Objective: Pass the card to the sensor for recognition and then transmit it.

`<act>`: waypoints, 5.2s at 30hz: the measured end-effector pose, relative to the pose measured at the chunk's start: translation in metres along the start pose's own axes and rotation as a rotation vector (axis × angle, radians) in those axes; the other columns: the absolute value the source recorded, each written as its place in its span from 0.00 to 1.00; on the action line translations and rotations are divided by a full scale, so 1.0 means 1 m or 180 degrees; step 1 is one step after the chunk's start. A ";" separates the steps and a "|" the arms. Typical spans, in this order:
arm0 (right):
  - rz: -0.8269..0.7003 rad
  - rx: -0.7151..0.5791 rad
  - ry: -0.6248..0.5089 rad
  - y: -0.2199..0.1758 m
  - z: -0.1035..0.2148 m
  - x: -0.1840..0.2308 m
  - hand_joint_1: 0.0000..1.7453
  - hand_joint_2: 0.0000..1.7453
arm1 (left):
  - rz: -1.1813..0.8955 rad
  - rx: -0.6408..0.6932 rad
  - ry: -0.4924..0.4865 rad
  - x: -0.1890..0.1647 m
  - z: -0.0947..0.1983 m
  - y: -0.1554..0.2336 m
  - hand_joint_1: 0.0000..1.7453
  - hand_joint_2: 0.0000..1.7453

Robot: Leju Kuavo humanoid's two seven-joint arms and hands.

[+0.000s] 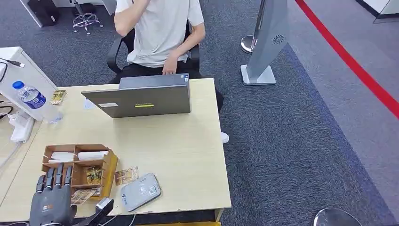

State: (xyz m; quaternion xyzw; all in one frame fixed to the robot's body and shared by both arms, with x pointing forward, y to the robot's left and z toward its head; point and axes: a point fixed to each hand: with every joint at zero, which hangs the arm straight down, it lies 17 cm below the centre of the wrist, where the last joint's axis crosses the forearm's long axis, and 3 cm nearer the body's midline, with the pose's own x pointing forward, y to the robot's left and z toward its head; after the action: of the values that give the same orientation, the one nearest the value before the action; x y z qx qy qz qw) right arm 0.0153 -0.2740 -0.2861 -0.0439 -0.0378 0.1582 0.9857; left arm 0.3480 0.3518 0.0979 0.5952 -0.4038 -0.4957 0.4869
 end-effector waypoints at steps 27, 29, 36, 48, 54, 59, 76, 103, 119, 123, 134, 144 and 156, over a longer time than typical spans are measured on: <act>0.0003 0.0008 -0.0009 0.000 0.000 0.001 0.00 1.00 | 0.0027 0.0014 -0.0062 0.006 -0.004 0.000 0.00 1.00; 0.0005 0.0008 -0.0009 0.000 0.000 0.001 0.00 1.00 | 0.0027 0.0014 -0.0063 0.006 -0.004 0.000 0.00 1.00; 0.0007 0.0015 -0.0017 0.001 0.000 0.001 0.00 1.00 | 0.0049 0.0027 -0.0108 0.010 -0.005 0.000 0.00 1.00; 0.0051 0.0019 -0.0026 0.001 0.000 0.001 0.00 1.00 | 0.0104 0.0079 -0.0199 0.027 -0.009 0.005 0.00 1.00; 0.0052 0.0019 -0.0030 0.001 0.000 0.002 0.00 1.00 | 0.0121 0.0074 -0.0208 0.030 -0.008 0.005 1.00 1.00; 0.0054 0.0019 -0.0031 0.001 0.000 0.002 0.00 1.00 | 0.0131 0.0067 -0.0259 0.033 -0.008 0.004 1.00 1.00; 0.0056 0.0008 -0.0038 0.000 0.000 0.002 0.00 1.00 | 0.0150 0.0027 -0.0264 0.037 -0.007 0.000 1.00 1.00; 0.0030 0.0062 -0.0050 0.004 0.001 0.001 0.00 1.00 | 0.0307 0.0839 -0.0260 0.018 -0.036 0.104 1.00 1.00; 0.0035 0.0122 -0.0062 0.007 0.001 0.000 0.00 1.00 | 0.0038 0.1581 -0.0287 -0.011 -0.062 0.208 1.00 1.00; 0.0036 0.0147 -0.0074 0.008 0.002 0.000 0.00 1.00 | -0.0072 0.1597 -0.0253 -0.018 -0.071 0.217 1.00 1.00; 0.0035 0.0158 -0.0095 0.006 0.002 0.001 0.00 1.00 | -0.0213 0.1523 -0.0135 -0.032 -0.096 0.212 1.00 1.00; 0.0040 0.0160 -0.0095 0.005 0.001 0.002 0.00 1.00 | -0.0242 0.1487 -0.0256 -0.010 -0.118 0.210 1.00 1.00; 0.0087 0.0163 -0.0101 0.005 0.001 0.002 0.00 1.00 | -0.0218 0.1459 -0.0323 -0.002 -0.126 0.207 1.00 1.00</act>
State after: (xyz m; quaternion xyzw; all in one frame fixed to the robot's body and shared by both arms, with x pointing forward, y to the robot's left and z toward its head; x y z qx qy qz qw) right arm 0.0159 -0.2684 -0.2850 -0.0166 -0.0487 0.1733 0.9835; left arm 0.4720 0.3348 0.3057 0.6778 -0.5093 -0.4365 0.3010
